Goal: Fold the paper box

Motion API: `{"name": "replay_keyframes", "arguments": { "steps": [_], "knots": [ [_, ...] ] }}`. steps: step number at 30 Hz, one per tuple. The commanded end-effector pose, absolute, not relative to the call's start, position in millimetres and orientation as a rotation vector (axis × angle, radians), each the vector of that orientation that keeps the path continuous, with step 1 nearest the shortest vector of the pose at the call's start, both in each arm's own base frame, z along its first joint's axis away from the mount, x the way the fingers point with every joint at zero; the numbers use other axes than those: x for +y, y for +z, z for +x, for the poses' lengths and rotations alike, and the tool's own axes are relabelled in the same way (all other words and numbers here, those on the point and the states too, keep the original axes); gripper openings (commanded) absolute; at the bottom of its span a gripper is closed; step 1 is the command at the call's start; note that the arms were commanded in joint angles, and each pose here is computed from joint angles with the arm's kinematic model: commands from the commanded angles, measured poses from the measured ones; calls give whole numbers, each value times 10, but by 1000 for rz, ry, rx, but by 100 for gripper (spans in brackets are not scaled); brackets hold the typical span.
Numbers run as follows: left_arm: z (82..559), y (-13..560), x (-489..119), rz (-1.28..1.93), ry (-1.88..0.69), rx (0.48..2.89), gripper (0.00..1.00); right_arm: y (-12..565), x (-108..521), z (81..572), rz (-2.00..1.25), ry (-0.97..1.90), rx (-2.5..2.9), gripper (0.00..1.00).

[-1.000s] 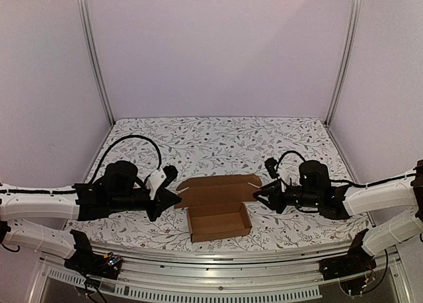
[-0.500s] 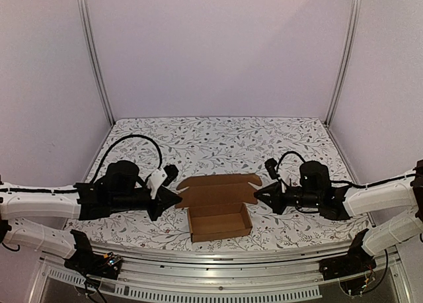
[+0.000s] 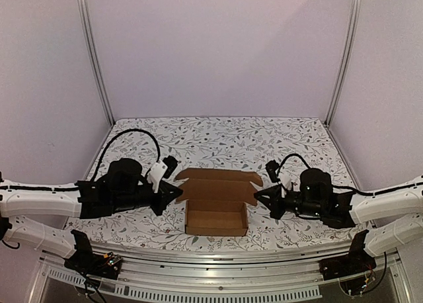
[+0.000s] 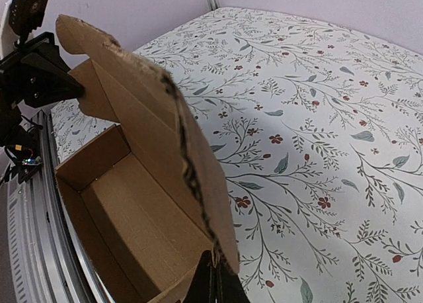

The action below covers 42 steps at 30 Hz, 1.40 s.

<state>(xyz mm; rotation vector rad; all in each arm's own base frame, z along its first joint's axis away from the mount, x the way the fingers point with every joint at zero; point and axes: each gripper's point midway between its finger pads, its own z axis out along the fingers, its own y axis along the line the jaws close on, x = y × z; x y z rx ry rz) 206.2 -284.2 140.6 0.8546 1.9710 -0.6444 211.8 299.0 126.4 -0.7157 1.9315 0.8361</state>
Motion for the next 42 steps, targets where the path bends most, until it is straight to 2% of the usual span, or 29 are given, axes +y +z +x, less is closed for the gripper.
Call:
{"name": "replay_keyframes", "arguments": {
  "steps": [1,16,23,42],
  "knots": [
    [2115,1616,-2939,754,-609,1951,0,1390,2882,2191,-578,666,1922,0],
    [2055,1697,-3235,649,-499,1983,0,1645,3036,2154,-448,413,1918,0],
    [2046,1761,-3382,585,-545,2001,0,1593,3188,2072,-474,394,1923,0],
    [1826,1555,-3655,707,-530,2016,0,1496,3387,2014,-508,347,1950,0]
  ]
}}
